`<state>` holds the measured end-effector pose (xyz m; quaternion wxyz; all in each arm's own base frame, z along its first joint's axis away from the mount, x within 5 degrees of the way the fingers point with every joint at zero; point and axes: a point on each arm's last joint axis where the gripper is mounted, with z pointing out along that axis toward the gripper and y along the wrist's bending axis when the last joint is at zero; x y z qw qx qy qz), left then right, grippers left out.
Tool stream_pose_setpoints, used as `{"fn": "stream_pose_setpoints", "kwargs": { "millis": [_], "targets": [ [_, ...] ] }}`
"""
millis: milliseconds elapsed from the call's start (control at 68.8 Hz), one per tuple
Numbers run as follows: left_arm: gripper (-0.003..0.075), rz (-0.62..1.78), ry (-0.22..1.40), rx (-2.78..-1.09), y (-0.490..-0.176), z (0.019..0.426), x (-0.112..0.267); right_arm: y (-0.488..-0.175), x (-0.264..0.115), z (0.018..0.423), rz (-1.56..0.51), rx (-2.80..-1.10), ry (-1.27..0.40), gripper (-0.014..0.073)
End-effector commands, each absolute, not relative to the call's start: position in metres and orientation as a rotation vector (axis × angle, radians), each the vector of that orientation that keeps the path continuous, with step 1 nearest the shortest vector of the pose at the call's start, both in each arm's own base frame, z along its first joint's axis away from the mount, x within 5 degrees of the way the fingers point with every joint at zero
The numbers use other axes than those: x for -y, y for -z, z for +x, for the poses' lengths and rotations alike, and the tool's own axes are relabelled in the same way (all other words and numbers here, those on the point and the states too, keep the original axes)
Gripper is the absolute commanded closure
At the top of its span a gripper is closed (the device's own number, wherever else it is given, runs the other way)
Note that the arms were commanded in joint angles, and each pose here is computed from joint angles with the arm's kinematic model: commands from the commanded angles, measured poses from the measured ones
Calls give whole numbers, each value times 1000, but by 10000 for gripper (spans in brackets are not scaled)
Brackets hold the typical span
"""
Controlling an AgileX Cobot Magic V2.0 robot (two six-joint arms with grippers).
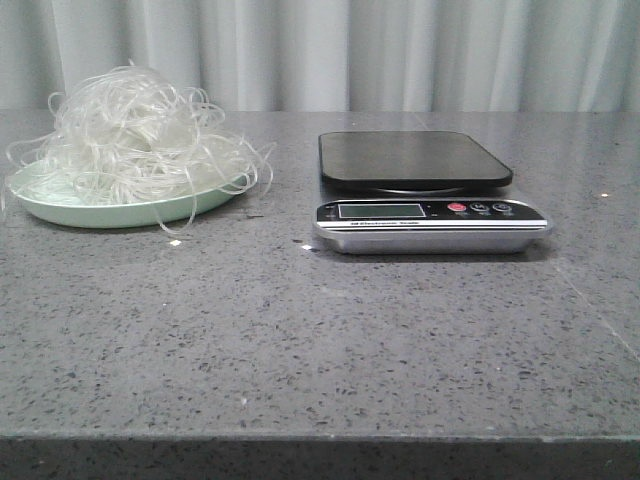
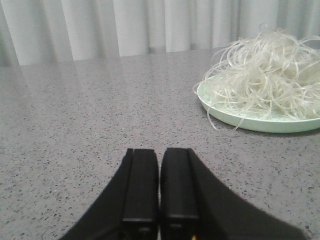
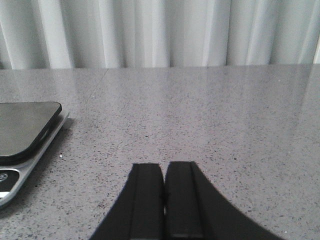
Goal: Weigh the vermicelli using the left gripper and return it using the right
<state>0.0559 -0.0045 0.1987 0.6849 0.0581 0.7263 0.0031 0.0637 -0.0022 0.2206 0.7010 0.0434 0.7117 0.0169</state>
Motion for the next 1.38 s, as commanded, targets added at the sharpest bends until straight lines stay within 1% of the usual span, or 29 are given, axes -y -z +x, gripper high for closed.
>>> {"fn": "stream_pose_setpoints", "kwargs": {
  "millis": [0, 44, 87, 175, 1367],
  "targets": [
    [583, 102, 3, -1546, -204, 55, 4, -222, 4, 61, 98, -1421, -26, 444],
    [583, 102, 3, -1546, -204, 55, 4, -216, 4, 59, 99, -1395, -26, 444],
    [583, 102, 3, -1546, -204, 55, 4, -216, 3, 58, 98, -1409, -28, 444],
    [583, 102, 3, -1546, -204, 55, 4, -216, 3, 53, 93, -1384, -29, 444],
    [583, 102, 3, -1546, -204, 55, 4, -214, 3, 54, 91, -1412, -32, 444]
  ]
}}
